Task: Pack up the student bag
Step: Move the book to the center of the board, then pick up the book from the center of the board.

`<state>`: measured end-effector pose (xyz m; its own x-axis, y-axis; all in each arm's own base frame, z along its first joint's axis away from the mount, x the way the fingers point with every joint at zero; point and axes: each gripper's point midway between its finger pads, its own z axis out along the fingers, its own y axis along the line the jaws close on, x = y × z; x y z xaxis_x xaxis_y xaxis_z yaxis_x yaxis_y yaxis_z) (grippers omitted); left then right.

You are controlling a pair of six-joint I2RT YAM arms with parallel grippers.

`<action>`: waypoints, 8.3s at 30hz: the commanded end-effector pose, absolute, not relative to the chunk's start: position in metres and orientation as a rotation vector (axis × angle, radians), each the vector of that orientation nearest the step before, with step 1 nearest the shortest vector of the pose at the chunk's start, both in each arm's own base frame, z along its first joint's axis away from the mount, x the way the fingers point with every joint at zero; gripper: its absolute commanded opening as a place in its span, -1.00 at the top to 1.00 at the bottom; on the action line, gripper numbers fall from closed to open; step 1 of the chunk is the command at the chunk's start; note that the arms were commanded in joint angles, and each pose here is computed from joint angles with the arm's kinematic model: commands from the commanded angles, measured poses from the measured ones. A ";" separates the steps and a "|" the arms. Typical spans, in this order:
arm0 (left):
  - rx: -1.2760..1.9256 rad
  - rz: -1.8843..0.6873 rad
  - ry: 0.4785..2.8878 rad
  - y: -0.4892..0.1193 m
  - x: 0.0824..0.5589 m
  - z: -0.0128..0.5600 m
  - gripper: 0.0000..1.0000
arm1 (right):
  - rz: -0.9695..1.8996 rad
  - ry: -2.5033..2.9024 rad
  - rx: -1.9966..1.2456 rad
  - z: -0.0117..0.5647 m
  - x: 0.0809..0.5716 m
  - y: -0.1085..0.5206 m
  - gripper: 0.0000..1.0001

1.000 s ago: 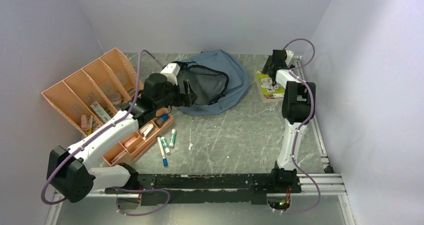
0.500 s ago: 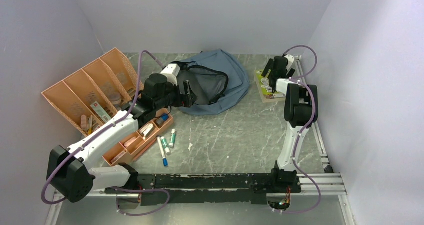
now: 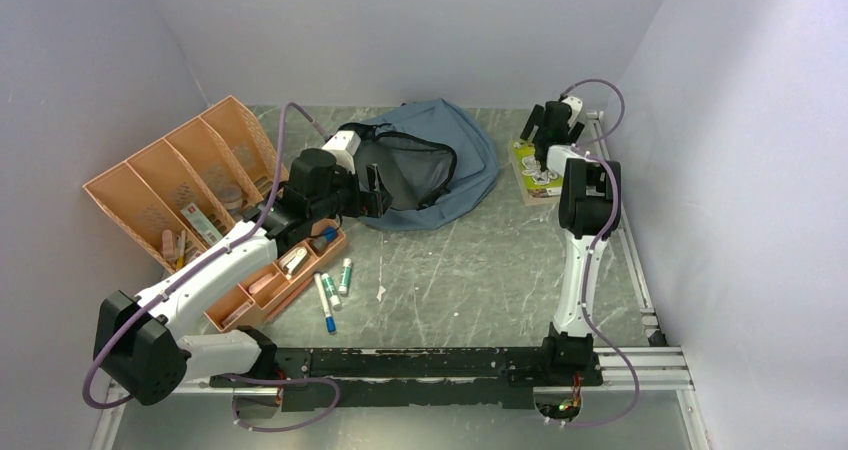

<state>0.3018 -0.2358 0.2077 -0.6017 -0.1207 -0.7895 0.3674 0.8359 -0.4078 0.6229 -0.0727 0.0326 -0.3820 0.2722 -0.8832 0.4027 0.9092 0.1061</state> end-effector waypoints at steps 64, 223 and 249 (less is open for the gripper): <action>0.335 -0.758 2.114 -0.287 0.272 0.207 -0.85 | -0.048 2.019 0.865 0.085 0.438 -0.047 -0.93; 0.410 -0.733 2.241 -0.340 0.259 0.163 -0.09 | 0.662 2.043 0.222 0.200 0.249 0.118 1.00; 1.075 -0.437 1.328 -0.257 0.212 0.365 -0.12 | 0.638 1.356 -1.100 0.287 0.261 0.228 1.00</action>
